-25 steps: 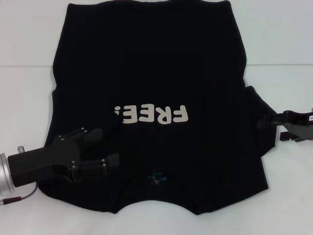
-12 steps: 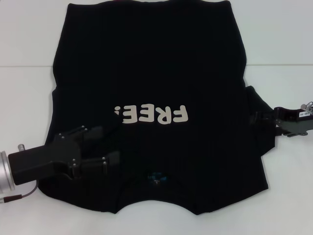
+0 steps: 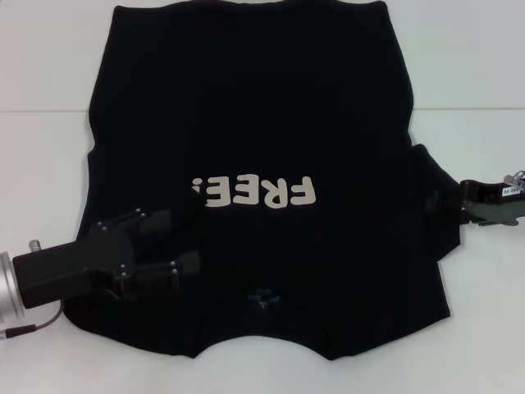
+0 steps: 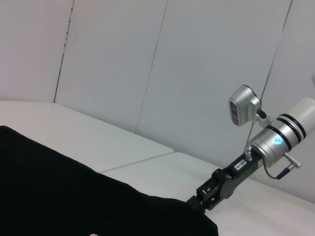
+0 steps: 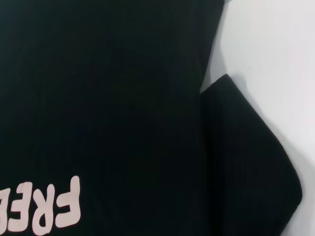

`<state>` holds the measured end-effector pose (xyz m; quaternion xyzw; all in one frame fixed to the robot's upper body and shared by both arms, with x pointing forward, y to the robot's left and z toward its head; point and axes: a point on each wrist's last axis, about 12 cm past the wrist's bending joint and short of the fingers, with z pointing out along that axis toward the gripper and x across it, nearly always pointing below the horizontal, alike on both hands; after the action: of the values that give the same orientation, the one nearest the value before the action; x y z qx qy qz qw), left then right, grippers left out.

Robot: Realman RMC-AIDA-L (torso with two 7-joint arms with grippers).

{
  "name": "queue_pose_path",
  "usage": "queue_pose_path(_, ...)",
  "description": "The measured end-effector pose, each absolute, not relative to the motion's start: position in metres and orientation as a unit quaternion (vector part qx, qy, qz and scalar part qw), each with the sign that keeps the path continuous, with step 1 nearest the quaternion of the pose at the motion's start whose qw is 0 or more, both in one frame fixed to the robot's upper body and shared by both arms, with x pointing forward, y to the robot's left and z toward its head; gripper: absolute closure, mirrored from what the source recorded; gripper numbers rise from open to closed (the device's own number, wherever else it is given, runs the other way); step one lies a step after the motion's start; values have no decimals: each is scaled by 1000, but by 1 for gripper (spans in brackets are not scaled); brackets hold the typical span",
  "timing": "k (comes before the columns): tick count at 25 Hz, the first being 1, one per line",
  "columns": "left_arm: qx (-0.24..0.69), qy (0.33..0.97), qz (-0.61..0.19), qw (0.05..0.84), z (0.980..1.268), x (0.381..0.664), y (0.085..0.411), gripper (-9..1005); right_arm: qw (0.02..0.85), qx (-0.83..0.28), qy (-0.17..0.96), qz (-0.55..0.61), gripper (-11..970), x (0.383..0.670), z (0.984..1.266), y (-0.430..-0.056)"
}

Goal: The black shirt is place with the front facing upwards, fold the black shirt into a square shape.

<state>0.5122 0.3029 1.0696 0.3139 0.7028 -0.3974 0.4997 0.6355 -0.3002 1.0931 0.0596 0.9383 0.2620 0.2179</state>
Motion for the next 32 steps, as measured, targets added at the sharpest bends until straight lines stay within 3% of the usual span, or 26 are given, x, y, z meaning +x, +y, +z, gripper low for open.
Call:
queue_pose_path(9,316,701,-398,500,1071,514,302,46,220,58,939,258,423,637,1094,-302)
queue_pose_path(14,317,701,-397,501,1071,515,302,46,220,57,940,256,667,637,1095,-302)
queue_pose_path(20,318,700,-397,501,1072,516,301,45,223,57,940,253,895,637,1097,-306)
queue_pose_path(25,316,701,-397,501,1073,516,303,45,235,63,937,251,959,634,1104,-321)
queue_pose_path(32,314,702,-396,502,1073,517,304,45,260,57,933,243,959,629,1125,-346)
